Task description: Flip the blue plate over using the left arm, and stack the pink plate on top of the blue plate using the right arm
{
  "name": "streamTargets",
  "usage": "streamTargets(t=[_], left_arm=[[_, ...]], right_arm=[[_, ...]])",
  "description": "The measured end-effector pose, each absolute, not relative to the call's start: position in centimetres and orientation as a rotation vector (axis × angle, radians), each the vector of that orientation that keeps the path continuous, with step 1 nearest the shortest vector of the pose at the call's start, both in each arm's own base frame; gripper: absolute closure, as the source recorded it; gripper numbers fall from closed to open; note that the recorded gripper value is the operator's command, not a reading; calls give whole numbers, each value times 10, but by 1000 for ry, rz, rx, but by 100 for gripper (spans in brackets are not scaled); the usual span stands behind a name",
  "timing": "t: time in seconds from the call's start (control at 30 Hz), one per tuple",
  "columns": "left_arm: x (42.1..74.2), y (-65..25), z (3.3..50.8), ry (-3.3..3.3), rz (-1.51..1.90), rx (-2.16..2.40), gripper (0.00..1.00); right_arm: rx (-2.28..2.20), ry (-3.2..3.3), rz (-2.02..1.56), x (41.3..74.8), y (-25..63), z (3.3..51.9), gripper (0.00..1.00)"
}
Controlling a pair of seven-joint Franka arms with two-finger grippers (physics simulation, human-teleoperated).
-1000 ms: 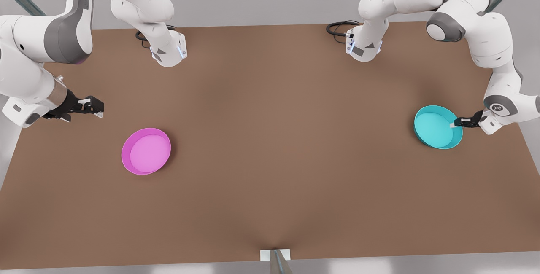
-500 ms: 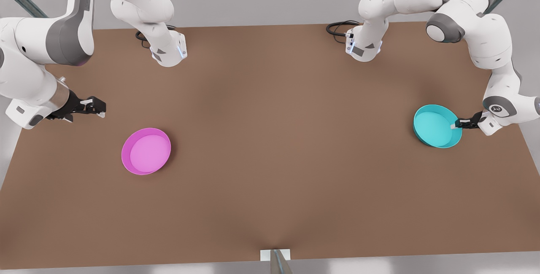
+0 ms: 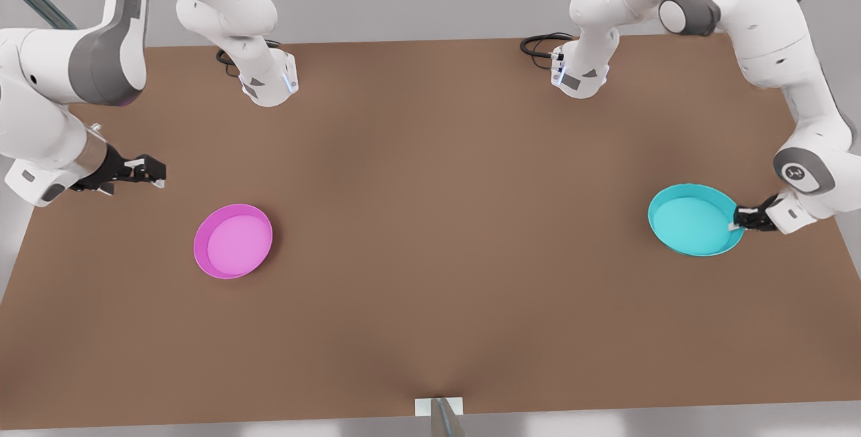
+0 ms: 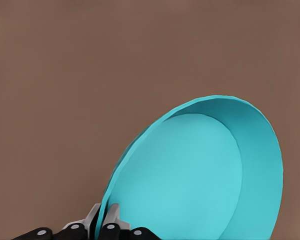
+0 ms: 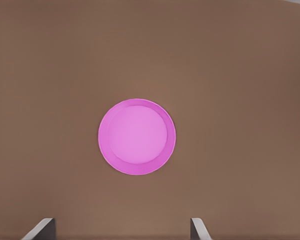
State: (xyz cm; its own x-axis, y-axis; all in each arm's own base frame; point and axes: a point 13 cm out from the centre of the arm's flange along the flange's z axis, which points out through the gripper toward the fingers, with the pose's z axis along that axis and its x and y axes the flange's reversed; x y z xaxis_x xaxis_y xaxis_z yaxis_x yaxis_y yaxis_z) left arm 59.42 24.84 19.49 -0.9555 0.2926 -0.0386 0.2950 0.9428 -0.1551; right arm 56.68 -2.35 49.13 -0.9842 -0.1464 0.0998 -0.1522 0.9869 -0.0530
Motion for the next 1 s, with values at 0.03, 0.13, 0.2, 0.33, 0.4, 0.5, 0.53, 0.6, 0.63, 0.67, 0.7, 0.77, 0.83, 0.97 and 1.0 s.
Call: streamTargets(t=[0.03,0.13,0.2,0.33,0.4,0.5,0.53,0.6,0.63,0.67,0.7,0.77,0.83,0.97,1.0], left_arm=[[608,219,218,3060,-215,540,79],[670,103,277,2969,-90,783,79],[706,15,314,2892,-24,899,79],[725,-169,378,2755,222,1091,79],[732,-205,383,2735,453,1040,79],[717,-256,397,2620,892,907,79],[706,-286,405,2559,966,871,79],[675,-351,415,2425,1083,835,79],[658,-376,409,2366,1146,819,79],[646,-392,407,2305,1209,788,79],[637,-402,407,2244,1266,749,79],[629,-415,388,2135,1375,666,79],[624,-422,352,2035,1469,583,79],[599,-432,283,1887,1508,478,79],[591,-439,276,1842,1487,442,79]], right_arm=[[228,-3035,91,567,-24,491,0],[219,-3023,63,567,-24,483,0],[203,-3018,43,568,-28,479,0],[202,-3020,28,570,-28,478,0],[205,-3021,26,571,-26,478,0],[192,-3018,21,571,-31,475,0],[187,-3016,19,571,-33,474,0],[183,-3011,17,570,-34,473,0],[182,-3007,11,569,-33,472,0],[178,-3005,3,569,-34,471,0],[171,-3003,-3,568,-35,471,0],[164,-2999,-17,567,-36,470,0],[165,-2996,-24,566,-34,469,0],[167,-2987,-33,566,-32,466,0],[166,-2986,-35,566,-32,466,0]])
